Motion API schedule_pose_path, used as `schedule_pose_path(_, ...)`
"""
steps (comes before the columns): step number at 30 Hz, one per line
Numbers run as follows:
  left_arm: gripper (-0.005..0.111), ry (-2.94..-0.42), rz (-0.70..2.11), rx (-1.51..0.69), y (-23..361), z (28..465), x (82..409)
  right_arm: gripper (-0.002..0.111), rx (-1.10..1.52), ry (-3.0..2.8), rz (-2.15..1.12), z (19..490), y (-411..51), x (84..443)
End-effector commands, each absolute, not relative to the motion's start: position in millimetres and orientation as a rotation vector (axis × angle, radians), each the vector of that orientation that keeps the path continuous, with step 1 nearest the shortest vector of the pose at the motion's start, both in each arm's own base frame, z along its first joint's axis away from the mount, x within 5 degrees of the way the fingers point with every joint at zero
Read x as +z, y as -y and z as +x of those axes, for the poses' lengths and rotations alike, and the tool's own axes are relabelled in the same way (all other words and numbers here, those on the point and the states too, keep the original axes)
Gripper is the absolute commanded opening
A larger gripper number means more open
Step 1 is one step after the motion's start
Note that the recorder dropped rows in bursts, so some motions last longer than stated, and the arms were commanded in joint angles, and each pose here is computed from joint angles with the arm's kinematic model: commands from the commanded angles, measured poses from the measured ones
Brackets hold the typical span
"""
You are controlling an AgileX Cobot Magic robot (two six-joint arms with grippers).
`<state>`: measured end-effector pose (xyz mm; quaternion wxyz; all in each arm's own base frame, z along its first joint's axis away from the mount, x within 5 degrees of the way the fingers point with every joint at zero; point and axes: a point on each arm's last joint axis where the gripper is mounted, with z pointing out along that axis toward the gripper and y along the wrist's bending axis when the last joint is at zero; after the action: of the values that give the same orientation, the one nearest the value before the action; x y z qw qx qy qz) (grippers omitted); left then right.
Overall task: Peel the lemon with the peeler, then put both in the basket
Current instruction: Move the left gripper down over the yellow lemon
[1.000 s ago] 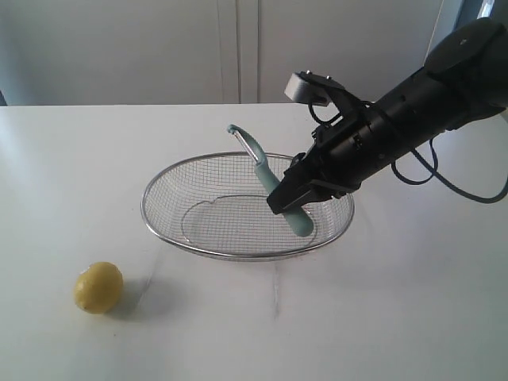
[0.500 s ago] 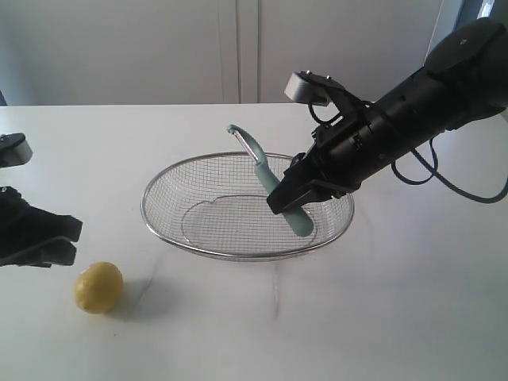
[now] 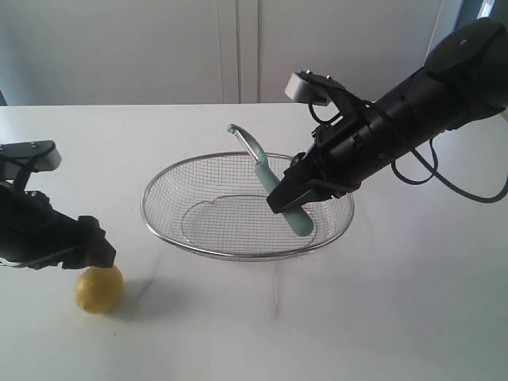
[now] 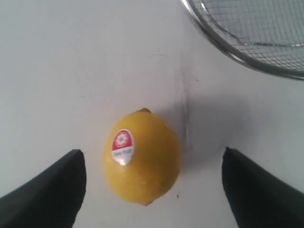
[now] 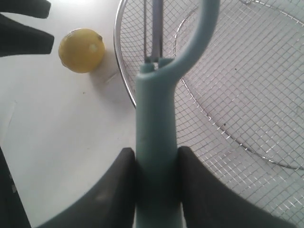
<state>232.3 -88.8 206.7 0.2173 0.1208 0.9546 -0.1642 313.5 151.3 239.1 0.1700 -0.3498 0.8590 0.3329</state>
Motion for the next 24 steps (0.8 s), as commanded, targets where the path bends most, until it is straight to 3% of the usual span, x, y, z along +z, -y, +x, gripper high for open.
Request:
schedule_pose_path(1, 0.081, -2.62, 0.397, -0.466, 101.7, 231.8, 204.6, 0.0, 0.949, -2.429, -0.984, 312.4, -151.3, 242.4)
schedule_pose_path(24, 0.081, -2.734, 0.379, -0.42, 105.0, 245.4, 164.9, 0.0, 0.946, -2.428, -0.982, 312.6, -151.3, 242.4)
